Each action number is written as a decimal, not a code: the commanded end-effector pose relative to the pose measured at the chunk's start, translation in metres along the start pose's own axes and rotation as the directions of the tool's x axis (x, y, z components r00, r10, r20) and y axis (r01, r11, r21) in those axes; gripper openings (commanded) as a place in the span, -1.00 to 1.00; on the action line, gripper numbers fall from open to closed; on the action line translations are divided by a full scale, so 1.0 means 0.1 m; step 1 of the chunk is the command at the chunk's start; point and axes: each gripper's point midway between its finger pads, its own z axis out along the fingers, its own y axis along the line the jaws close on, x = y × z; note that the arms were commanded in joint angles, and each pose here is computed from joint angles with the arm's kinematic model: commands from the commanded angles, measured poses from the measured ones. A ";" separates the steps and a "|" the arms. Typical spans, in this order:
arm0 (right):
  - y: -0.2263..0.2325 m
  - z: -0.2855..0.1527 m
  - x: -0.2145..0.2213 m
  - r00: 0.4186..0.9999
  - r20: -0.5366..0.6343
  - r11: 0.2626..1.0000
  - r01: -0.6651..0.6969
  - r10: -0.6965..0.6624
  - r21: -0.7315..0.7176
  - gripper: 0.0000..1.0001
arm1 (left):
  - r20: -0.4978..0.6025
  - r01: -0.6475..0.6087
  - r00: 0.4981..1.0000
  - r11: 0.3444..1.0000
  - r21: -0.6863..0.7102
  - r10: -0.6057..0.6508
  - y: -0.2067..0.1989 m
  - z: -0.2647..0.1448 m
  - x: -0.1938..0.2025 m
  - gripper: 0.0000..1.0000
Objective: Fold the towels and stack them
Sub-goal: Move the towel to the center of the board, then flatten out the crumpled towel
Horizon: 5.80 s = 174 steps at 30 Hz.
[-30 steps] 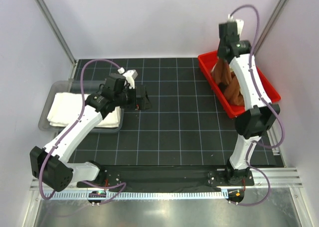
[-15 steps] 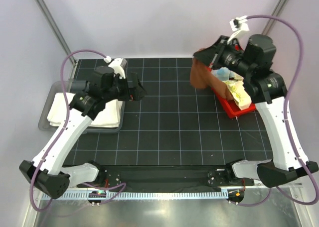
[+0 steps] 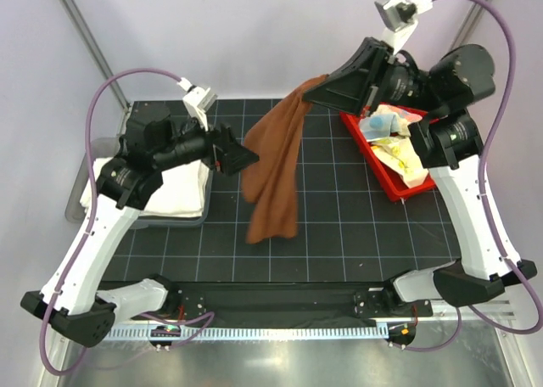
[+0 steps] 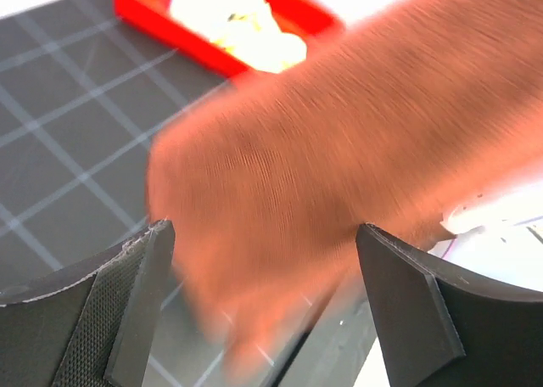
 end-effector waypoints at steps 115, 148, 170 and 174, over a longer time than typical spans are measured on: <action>-2.45 -2.77 3.90 0.845 0.266 -0.141 -0.226 0.463 0.964 -0.98 | -0.320 -0.519 0.728 0.792 0.321 0.607 0.92 3.23 1.26 -1.00; 0.32 -1.70 0.11 0.837 0.112 0.594 0.279 -0.535 0.755 -0.98 | 0.291 -0.242 0.942 0.941 0.237 0.169 -1.38 -0.83 -1.14 -1.00; -1.18 -1.89 1.27 0.979 0.008 0.469 0.090 -0.203 0.879 -0.98 | -0.171 -0.008 0.984 0.976 0.219 0.046 -0.51 0.72 0.33 -1.00; -1.25 -1.89 1.33 0.981 0.007 0.468 0.085 -0.191 0.880 -0.98 | -0.174 -0.002 0.984 0.968 0.249 0.047 -0.48 0.82 0.36 -1.00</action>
